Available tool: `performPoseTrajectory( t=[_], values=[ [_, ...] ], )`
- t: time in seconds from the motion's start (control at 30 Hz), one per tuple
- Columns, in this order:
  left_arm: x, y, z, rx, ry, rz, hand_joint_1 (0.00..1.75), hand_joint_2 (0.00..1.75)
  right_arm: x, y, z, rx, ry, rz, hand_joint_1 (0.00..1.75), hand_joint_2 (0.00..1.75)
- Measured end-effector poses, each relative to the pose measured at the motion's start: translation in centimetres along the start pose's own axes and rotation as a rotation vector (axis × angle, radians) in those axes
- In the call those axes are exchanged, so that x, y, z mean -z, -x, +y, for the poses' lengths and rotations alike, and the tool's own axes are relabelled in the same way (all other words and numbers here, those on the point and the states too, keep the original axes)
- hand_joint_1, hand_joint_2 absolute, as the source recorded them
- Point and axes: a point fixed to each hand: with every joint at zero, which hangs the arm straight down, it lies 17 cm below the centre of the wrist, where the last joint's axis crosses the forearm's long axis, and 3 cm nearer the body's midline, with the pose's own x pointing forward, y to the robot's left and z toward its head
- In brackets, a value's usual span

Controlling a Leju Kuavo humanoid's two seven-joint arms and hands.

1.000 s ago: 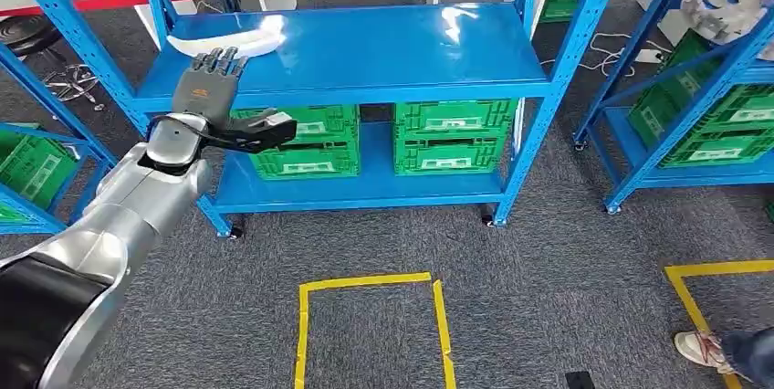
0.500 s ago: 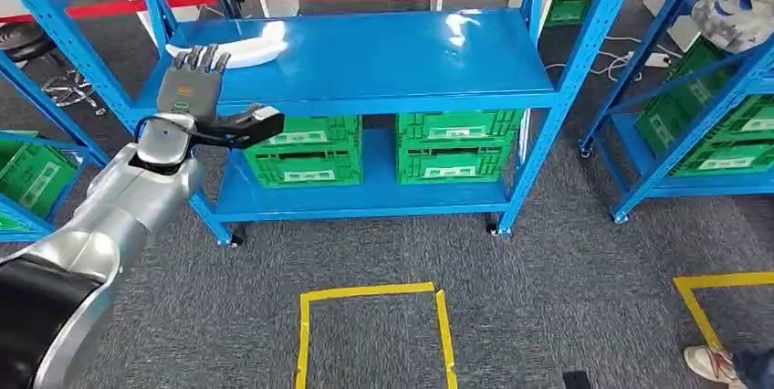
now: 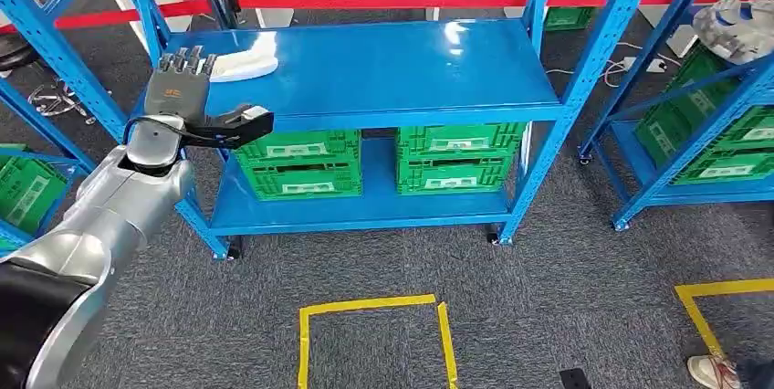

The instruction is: Take the parts from the cabinet and place them on the table.

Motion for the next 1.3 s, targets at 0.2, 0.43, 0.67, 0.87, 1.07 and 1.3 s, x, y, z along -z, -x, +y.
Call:
performPoseTrajectory(
  t=[0.2, 0.43, 0.67, 0.87, 1.07, 1.3],
  values=[
    [-0.2, -1.2, -0.2, -0.003, 0.004, -0.021, 0.0, 0.0, 0.0, 0.0, -0.1, 0.003, 0.005, -0.002, 0.0, 0.0],
    [-0.3, -1.6, -0.2, -0.003, 0.003, -0.027, 0.0, 0.0, 0.0, -0.2, -0.2, 0.004, 0.007, -0.011, 0.0, 0.0],
    [-0.3, -2.1, 0.2, 0.004, -0.005, -0.036, 0.0, 0.0, 0.0, -0.4, -0.3, 0.008, 0.008, -0.022, 0.0, 0.0],
    [-0.4, -2.2, -0.1, 0.004, 0.001, -0.037, 0.0, 0.0, 0.0, -0.2, -0.2, 0.013, 0.008, -0.022, 0.0, 0.0],
    [-0.2, -2.7, 0.9, 0.002, -0.013, -0.049, 0.0, 0.0, 0.0, -0.1, -0.2, 0.022, 0.006, -0.014, 0.0, 0.0],
    [-0.4, -4.1, 0.8, -0.01, -0.008, -0.071, 0.0, 0.0, 0.0, 0.1, -0.1, 0.027, 0.0, -0.009, 0.0, 0.0]
  ],
)
